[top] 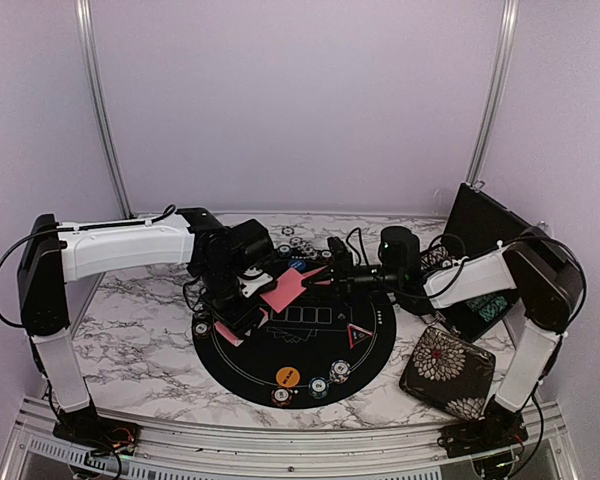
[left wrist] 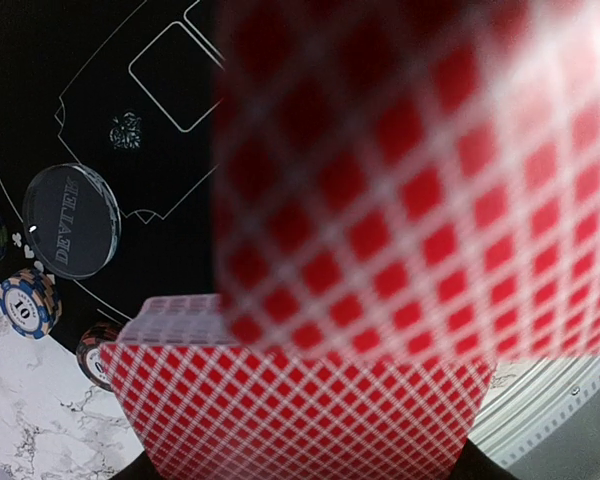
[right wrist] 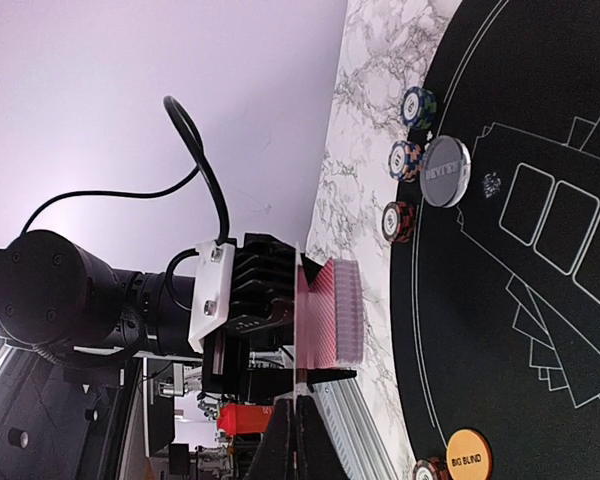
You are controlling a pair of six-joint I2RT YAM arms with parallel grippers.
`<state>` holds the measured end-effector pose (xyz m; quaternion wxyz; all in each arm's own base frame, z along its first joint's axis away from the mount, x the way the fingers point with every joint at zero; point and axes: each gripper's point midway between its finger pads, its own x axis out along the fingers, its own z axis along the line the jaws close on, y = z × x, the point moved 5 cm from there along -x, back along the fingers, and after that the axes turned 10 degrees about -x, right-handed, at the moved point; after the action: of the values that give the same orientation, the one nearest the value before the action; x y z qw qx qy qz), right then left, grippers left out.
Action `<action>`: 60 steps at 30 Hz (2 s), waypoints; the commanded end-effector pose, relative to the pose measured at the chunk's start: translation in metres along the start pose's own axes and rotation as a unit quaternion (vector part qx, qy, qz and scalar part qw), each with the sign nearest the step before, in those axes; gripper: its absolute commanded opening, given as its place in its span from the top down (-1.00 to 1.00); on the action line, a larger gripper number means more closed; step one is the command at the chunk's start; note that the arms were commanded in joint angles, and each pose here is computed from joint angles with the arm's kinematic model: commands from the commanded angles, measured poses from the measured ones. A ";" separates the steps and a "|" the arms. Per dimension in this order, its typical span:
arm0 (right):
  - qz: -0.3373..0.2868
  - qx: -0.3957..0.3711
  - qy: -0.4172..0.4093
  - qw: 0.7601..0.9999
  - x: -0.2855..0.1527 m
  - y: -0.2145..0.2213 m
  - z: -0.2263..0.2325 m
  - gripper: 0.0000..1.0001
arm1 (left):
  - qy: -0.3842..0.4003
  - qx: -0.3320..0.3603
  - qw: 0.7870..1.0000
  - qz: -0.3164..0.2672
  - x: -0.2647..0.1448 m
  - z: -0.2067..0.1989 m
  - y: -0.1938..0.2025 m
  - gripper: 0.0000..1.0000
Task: Distribute texas hold em gaming equipment
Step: Pick up the poker card from the face-down deck piles, then distribute the poker card in the big blind area.
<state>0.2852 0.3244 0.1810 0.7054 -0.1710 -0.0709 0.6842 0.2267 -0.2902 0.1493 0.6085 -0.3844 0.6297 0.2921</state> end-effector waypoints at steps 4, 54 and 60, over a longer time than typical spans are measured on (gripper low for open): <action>-0.012 -0.023 -0.001 1.000 -0.014 -0.004 0.007 1.00 | 0.001 -0.012 1.000 -0.023 -0.017 0.006 0.005 0.08; 0.182 -0.063 0.106 0.976 0.077 0.093 -0.061 0.66 | 0.004 -0.010 1.000 -0.028 -0.022 0.014 0.004 0.08; 0.178 -0.077 0.127 0.973 0.077 0.087 -0.060 0.25 | 0.005 -0.009 1.000 -0.027 -0.022 0.013 0.004 0.08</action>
<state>0.2231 0.3863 0.0777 0.5623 -0.2956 0.0077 0.7722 0.2307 -0.2769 0.1565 0.6085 -0.3995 0.6194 0.2938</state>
